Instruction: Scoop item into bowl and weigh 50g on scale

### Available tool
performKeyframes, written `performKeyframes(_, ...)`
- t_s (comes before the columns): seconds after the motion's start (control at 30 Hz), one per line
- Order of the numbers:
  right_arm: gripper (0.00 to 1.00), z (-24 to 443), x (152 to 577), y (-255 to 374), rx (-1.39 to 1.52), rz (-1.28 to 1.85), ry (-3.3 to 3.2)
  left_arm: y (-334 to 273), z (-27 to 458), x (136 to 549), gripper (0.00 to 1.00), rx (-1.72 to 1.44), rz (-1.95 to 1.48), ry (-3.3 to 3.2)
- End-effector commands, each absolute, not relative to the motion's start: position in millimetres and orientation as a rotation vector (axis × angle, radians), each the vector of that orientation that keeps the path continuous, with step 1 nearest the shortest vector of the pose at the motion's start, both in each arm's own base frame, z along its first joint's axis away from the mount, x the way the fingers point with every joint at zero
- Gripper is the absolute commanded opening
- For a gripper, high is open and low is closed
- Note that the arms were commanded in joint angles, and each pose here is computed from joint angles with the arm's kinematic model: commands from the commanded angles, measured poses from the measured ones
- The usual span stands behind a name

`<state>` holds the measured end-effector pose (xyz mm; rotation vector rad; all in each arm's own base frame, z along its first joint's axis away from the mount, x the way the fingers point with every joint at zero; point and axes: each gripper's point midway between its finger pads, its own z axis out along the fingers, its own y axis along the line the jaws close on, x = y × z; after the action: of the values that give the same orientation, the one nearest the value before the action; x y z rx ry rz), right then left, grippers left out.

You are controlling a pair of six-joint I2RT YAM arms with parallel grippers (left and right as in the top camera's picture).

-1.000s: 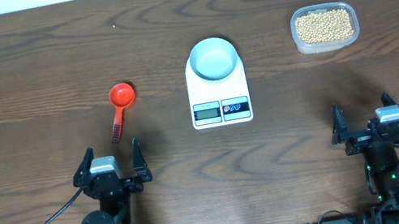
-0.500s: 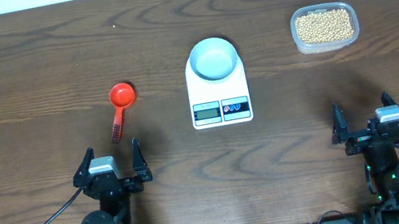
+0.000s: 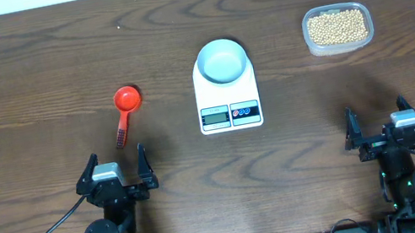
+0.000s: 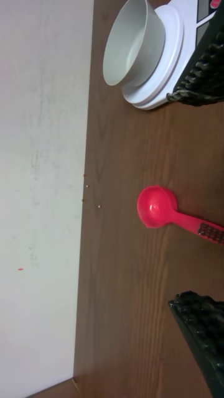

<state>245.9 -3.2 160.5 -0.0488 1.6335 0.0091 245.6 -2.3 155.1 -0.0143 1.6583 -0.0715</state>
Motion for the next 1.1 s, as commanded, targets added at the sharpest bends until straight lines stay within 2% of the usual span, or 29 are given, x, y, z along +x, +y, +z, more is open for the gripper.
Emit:
performKeyframes(0.0, 0.99, 160, 246, -2, -0.058, 0.005, 1.633, -3, 150, 244, 0.98, -0.042, -0.105, 1.681)
performKeyframes(0.5, 0.99, 160, 246, -2, -0.058, 0.005, 1.633, -19, 179, 246, 0.98, -0.021, -0.224, 1.730)
performKeyframes(0.77, 0.99, 160, 246, -2, -0.058, 0.005, 1.633, -18, 191, 264, 0.98, -0.046, -0.235, 1.884)
performKeyframes(1.07, 0.99, 160, 246, -2, -0.058, 0.005, 1.633, -16, 183, 292, 0.98, -0.074, -0.248, 2.045)
